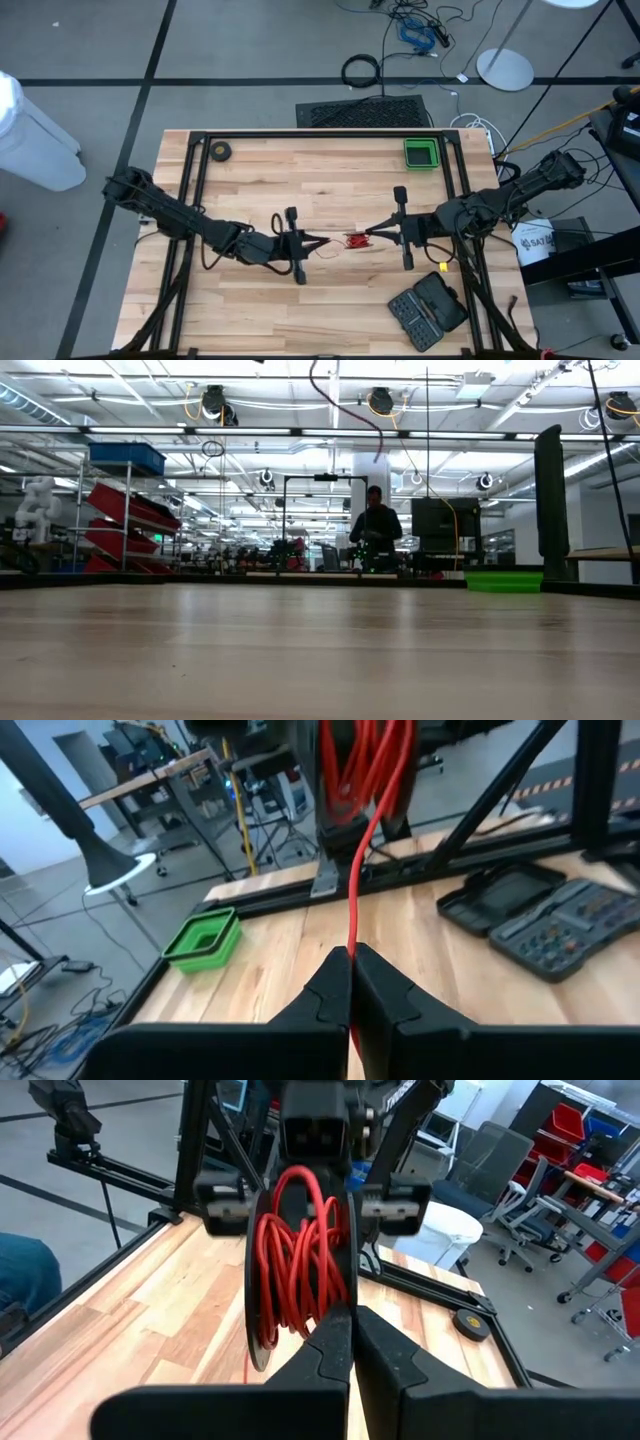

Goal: Coil cords
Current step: Uncoil the red wire from the spool

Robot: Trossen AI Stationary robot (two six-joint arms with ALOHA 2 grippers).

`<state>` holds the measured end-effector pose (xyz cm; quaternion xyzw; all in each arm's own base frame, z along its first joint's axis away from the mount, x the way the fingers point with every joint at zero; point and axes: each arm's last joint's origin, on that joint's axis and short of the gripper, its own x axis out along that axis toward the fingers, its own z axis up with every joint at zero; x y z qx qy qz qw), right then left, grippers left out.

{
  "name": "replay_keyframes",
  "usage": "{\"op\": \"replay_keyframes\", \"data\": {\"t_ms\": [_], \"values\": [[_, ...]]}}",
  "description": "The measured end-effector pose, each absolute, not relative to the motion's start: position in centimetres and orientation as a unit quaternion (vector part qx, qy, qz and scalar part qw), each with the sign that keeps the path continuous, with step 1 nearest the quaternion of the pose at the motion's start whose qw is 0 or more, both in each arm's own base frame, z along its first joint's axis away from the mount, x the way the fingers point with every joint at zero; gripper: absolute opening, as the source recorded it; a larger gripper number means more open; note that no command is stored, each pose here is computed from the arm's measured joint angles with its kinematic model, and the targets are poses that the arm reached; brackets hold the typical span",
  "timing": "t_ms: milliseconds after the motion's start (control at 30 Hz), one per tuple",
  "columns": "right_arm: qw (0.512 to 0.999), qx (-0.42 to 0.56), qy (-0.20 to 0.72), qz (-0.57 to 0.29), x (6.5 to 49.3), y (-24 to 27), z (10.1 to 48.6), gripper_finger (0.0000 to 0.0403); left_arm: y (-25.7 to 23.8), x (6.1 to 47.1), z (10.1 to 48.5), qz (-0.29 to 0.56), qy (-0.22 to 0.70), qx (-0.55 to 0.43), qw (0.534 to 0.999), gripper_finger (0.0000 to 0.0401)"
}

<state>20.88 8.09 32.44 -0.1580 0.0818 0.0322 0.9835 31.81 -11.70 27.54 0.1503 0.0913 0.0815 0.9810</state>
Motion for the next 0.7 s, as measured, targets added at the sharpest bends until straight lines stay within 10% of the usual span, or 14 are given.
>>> {"op": "replay_keyframes", "data": {"t_ms": [700], "values": [[0.98,-0.168,0.1,-0.034,20.9,7.7,32.2,0.0,-12.7,31.1,30.0,0.025,0.003,0.105,0.994,0.0004]]}}
